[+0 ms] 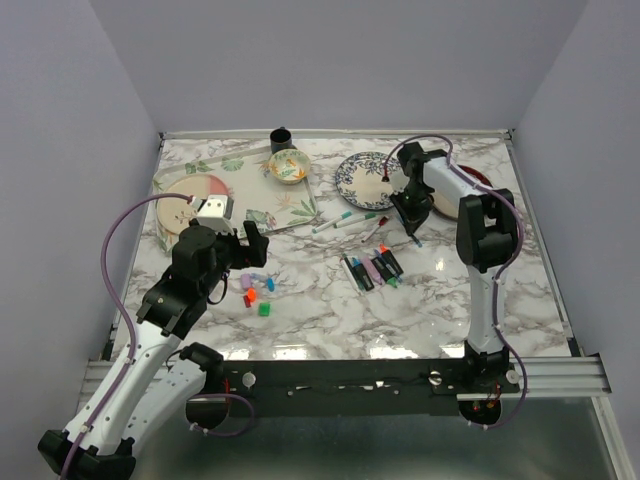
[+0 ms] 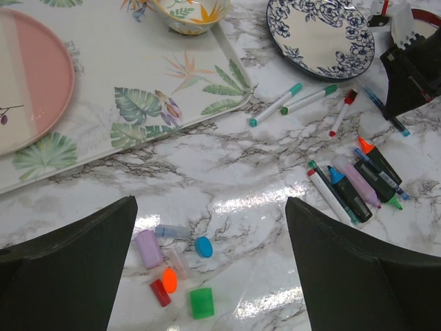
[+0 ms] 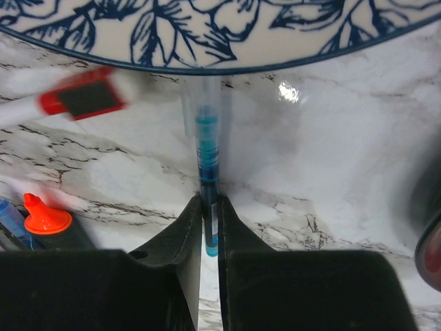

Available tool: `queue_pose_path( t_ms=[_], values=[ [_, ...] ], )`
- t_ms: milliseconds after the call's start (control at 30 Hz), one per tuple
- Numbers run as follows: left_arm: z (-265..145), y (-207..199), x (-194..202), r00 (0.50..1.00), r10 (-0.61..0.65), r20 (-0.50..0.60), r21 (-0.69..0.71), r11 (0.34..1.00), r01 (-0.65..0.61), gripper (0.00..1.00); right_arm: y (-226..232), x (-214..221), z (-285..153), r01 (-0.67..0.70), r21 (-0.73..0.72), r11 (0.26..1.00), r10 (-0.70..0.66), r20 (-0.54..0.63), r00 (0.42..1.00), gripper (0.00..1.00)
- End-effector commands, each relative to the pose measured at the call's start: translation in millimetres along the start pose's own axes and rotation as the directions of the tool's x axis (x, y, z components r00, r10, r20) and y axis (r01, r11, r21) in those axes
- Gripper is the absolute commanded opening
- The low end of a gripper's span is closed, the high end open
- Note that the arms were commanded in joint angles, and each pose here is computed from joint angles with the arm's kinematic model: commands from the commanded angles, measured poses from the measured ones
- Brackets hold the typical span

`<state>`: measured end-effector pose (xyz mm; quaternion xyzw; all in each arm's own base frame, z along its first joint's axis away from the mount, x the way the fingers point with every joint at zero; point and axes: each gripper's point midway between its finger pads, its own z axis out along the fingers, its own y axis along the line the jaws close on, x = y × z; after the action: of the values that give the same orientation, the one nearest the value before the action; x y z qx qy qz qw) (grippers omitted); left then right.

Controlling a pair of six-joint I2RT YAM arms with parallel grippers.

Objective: Open the pen caps

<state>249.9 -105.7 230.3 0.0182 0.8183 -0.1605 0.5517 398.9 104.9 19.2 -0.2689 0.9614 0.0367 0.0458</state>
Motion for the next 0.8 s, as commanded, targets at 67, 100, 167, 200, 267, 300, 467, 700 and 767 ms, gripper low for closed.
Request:
queue_pose_path(
  t_ms=[67, 100, 167, 200, 267, 300, 467, 700, 767],
  values=[
    [-3.4, -7.0, -6.0, 0.999, 0.0, 0.035, 0.05, 0.999, -0.002, 0.98, 9.5, 36.1, 13.4, -0.016, -0.028, 0.999, 0.012, -0.125, 0.992, 0.02],
    [-3.9, -8.1, -6.0, 0.999, 0.0, 0.036, 0.057, 0.998, -0.002, 0.98, 11.1, 39.2, 10.9, -0.018, -0.033, 0.999, 0.014, -0.121, 0.993, 0.01],
    [-6.4, -13.9, -7.0, 0.999, -0.005, 0.046, 0.092, 0.996, 0.001, 0.98, 12.7, 50.0, 14.0, -0.027, -0.049, 0.998, 0.021, -0.124, 0.992, 0.01],
    [-6.8, -16.9, -7.3, 0.999, -0.008, 0.048, 0.109, 0.994, 0.003, 0.99, 12.1, 50.3, 8.2, -0.027, -0.043, 0.999, 0.023, -0.104, 0.994, 0.01],
    [-7.0, -27.5, -5.4, 0.999, -0.035, 0.041, 0.166, 0.986, 0.028, 0.99, 11.3, 52.9, 5.3, -0.035, -0.057, 0.998, 0.031, -0.073, 0.997, 0.01],
    [-7.2, -33.8, -4.7, 0.998, -0.049, 0.033, 0.198, 0.979, 0.042, 0.99, 15.1, 56.0, -4.4, -0.032, -0.068, 0.997, 0.029, -0.046, 0.999, 0.01],
    [9.2, -76.0, 25.7, 0.954, -0.281, -0.108, 0.394, 0.869, 0.3, 0.99, 67.2, 44.5, -49.1, 0.083, -0.297, 0.951, -0.024, 0.198, 0.98, 0.01],
    [27.9, -118.7, 31.0, 0.806, -0.556, -0.205, 0.539, 0.623, 0.567, 0.98, 149.7, 51.9, -116.6, 0.311, -0.624, 0.717, -0.016, 0.432, 0.902, 0.01],
    [39.1, -124.8, 18.6, 0.794, -0.585, -0.162, 0.518, 0.635, 0.573, 0.98, 160.1, 53.4, -126.0, 0.341, -0.66, 0.669, -0.009, 0.452, 0.892, 0.01]
  ],
)
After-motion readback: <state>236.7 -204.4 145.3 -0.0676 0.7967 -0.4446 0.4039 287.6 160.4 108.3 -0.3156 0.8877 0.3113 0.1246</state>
